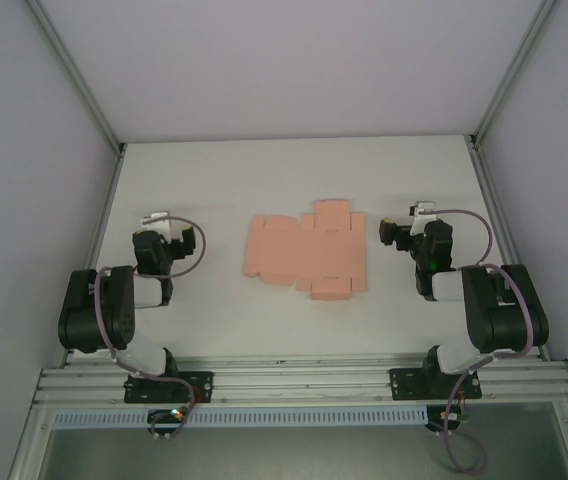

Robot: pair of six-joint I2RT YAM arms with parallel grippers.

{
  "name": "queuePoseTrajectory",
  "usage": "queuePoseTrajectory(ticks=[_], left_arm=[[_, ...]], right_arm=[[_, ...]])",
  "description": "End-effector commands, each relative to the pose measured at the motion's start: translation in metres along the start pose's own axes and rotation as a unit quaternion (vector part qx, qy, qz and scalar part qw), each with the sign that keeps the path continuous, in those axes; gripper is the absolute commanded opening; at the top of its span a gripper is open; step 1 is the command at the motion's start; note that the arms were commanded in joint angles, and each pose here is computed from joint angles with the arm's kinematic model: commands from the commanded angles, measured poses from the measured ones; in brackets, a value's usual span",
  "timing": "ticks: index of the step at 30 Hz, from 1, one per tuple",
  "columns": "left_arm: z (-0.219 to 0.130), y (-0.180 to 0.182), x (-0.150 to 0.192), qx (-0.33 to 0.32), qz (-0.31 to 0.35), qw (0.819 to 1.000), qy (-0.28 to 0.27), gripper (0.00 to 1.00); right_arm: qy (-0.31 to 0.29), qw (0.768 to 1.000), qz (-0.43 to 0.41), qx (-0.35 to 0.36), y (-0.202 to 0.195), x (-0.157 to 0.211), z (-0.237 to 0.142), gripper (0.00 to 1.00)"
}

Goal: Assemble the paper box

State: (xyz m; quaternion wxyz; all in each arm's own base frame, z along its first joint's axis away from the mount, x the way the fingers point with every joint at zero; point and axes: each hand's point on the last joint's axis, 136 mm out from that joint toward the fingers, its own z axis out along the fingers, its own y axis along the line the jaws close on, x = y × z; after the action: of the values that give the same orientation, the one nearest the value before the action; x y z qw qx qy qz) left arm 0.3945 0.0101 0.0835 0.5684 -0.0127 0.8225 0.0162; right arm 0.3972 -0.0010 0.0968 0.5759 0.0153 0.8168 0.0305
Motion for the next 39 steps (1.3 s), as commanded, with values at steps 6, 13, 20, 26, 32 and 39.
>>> queuePoseTrajectory(ticks=[6,13,20,26,32,39], left_arm=[[-0.020,0.009,-0.042,-0.051,0.011,0.999,-0.015,1.00],[-0.055,-0.039,-0.076,0.073,-0.110,0.991,0.033,1.00],[-0.055,-0.128,-0.048,0.232,-0.157,0.948,0.152,1.00],[-0.041,-0.171,-0.016,0.268,-0.143,0.925,0.226,1.00],[-0.034,-0.196,0.009,0.300,-0.139,0.901,0.281,1.00],[-0.032,-0.213,0.027,0.333,-0.134,0.877,0.320,1.00]], right_arm=[[-0.014,1.000,0.004,-0.007,0.015,-0.054,-0.032,1.00],[0.044,0.996,0.029,-0.075,0.071,-0.076,-0.051,1.00],[0.202,0.959,0.121,-0.161,0.134,-0.031,-0.045,0.95],[0.301,0.927,0.127,-0.182,0.170,0.027,-0.024,0.86],[0.386,0.899,0.139,-0.151,0.170,0.081,-0.006,0.82],[0.418,0.888,0.138,-0.131,0.165,0.113,0.002,0.82]])
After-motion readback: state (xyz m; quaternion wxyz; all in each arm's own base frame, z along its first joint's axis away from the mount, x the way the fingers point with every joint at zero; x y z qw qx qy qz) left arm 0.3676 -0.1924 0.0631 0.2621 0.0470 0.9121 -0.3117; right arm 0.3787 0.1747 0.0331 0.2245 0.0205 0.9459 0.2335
